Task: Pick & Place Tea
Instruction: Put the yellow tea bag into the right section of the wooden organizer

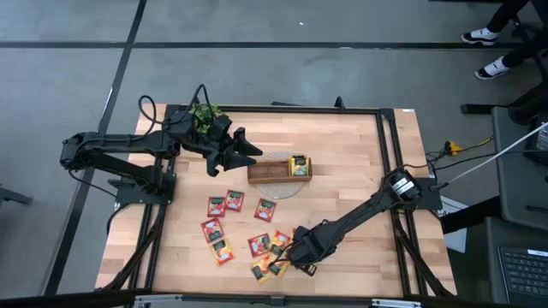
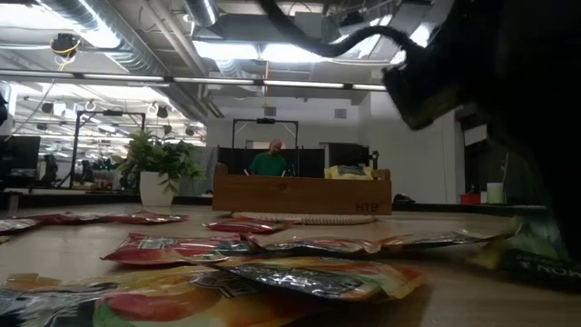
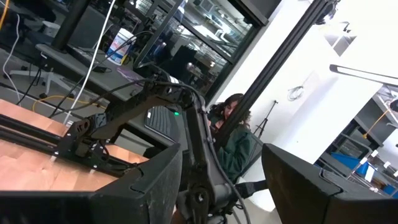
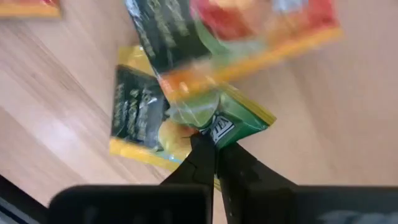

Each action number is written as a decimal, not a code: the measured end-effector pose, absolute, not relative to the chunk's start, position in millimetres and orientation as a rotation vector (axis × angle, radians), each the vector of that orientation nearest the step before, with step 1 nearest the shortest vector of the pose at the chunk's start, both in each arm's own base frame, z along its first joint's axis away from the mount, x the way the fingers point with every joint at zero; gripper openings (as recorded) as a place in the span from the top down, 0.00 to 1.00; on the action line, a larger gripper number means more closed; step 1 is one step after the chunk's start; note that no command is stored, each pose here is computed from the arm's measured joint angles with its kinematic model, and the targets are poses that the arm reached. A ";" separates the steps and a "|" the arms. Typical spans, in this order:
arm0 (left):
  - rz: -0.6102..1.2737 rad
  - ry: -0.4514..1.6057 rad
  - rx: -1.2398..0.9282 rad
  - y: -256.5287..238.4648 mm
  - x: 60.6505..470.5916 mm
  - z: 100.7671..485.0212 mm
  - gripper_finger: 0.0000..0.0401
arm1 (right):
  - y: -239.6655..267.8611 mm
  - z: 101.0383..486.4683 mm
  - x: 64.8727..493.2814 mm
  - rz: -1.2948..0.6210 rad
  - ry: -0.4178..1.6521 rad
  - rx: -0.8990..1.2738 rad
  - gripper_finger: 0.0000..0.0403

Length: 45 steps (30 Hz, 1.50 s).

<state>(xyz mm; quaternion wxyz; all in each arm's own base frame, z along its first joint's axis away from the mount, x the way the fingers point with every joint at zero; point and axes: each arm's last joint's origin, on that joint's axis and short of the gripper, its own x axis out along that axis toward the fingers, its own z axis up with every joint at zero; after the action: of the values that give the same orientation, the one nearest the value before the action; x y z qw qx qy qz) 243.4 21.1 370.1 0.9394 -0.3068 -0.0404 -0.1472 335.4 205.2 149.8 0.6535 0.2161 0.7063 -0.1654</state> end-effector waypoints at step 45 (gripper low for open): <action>0.092 -0.146 -0.399 -15.9 245.8 365.3 0.46 | 93.8 405.9 353.2 -0.750 0.801 0.274 0.98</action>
<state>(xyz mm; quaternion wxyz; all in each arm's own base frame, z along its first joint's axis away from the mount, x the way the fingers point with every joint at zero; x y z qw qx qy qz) 245.8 -15.9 365.3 0.9765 -0.1977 -0.0723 0.0455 353.2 93.8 405.9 0.8443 0.1296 0.3796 -0.3554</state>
